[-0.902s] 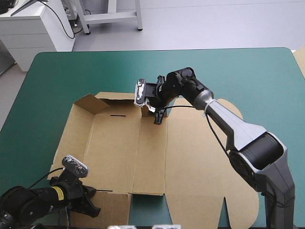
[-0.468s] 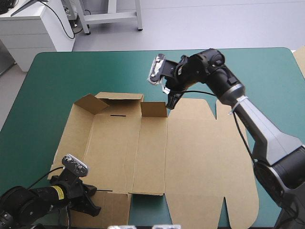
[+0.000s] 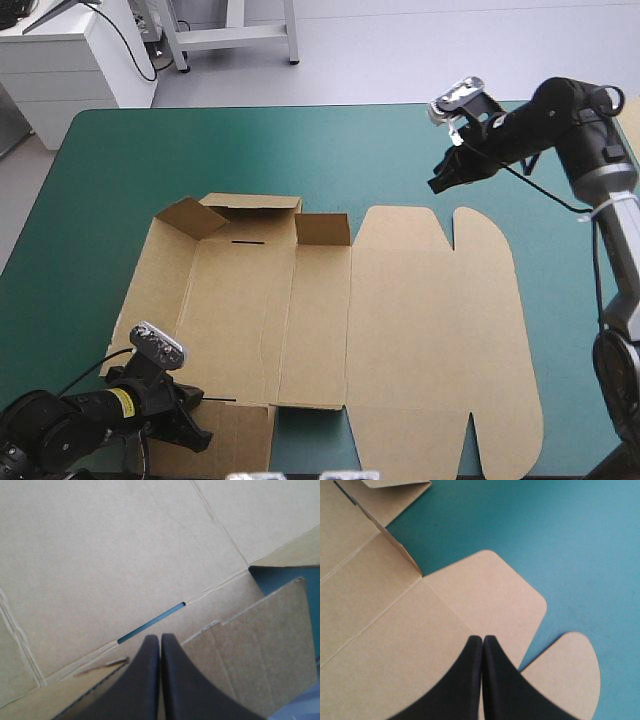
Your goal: Fold the box
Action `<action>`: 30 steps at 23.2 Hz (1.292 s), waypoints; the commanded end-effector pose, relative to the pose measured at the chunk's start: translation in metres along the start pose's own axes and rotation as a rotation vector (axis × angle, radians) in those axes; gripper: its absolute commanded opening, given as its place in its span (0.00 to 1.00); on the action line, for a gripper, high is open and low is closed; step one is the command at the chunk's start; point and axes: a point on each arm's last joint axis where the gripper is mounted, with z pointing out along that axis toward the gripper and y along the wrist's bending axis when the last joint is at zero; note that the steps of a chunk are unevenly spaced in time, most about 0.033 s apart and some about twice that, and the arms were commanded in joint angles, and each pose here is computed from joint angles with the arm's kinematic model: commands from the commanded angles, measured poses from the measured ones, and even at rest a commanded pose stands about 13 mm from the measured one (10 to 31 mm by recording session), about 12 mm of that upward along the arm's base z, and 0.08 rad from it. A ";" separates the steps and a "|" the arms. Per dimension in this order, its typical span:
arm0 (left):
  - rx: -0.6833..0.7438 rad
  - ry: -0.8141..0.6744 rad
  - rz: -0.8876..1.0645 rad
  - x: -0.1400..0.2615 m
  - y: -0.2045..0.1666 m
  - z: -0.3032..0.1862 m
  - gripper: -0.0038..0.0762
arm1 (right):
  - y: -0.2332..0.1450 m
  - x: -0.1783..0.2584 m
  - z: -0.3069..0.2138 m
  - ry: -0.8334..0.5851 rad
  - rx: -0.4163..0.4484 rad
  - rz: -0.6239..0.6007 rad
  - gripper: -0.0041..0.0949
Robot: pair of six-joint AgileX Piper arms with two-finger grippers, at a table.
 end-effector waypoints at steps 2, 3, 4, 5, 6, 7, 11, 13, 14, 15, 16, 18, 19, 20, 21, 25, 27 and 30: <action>0.013 -0.103 -0.001 -0.013 -0.002 -0.006 0.04 | 0.009 0.025 -0.043 -0.062 0.035 0.071 0.02; 0.011 -0.122 -0.001 -0.015 -0.002 -0.007 0.04 | 0.011 0.032 -0.043 -0.061 0.041 0.085 0.02; 0.009 -0.139 -0.001 -0.017 -0.002 -0.007 0.04 | 0.015 0.040 -0.045 -0.070 0.054 0.093 0.02; 0.008 -0.153 -0.001 -0.018 -0.002 -0.007 0.04 | 0.021 0.047 -0.047 -0.077 0.066 0.097 0.02; 0.009 -0.173 0.002 -0.023 -0.003 -0.013 0.04 | 0.031 0.060 -0.051 -0.094 0.069 0.111 0.02; 0.010 -0.189 0.004 -0.027 -0.003 -0.016 0.04 | 0.037 0.068 -0.052 -0.100 0.067 0.119 0.02; 0.009 -0.320 0.037 -0.057 -0.009 -0.057 0.04 | 0.072 0.111 -0.067 -0.110 0.076 0.125 0.02; -0.004 -0.365 0.056 -0.067 -0.011 -0.073 0.04 | 0.083 0.123 -0.074 -0.109 0.071 0.119 0.02; -0.013 -0.372 0.066 -0.072 -0.011 -0.080 0.04 | 0.089 0.127 -0.078 -0.115 0.071 0.121 0.02; -0.026 -0.372 0.078 -0.076 -0.011 -0.086 0.04 | 0.095 0.131 -0.084 -0.130 0.077 0.123 0.02; -0.033 -0.359 0.084 -0.081 -0.011 -0.088 0.04 | 0.101 0.135 -0.091 -0.151 0.087 0.121 0.02; -0.068 -0.323 0.105 -0.095 -0.009 -0.090 0.04 | 0.111 0.144 -0.100 -0.191 0.113 0.111 0.02; -0.091 -0.290 0.115 -0.105 -0.006 -0.085 0.04 | 0.115 0.149 -0.104 -0.215 0.137 0.103 0.02; -0.104 -0.273 0.121 -0.112 -0.005 -0.081 0.04 | 0.117 0.152 -0.105 -0.226 0.150 0.099 0.02; -0.111 -0.257 0.124 -0.119 -0.004 -0.077 0.04 | 0.118 0.154 -0.105 -0.238 0.161 0.098 0.02; -0.105 -0.156 0.146 -0.146 -0.001 -0.053 0.06 | 0.121 0.159 -0.105 -0.222 0.149 0.098 0.02; -0.085 -0.090 0.174 -0.155 -0.001 -0.039 0.07 | 0.122 0.160 -0.104 -0.207 0.139 0.099 0.02; -0.048 -0.024 0.196 -0.160 -0.002 -0.028 0.07 | 0.121 0.161 -0.104 -0.201 0.147 0.094 0.02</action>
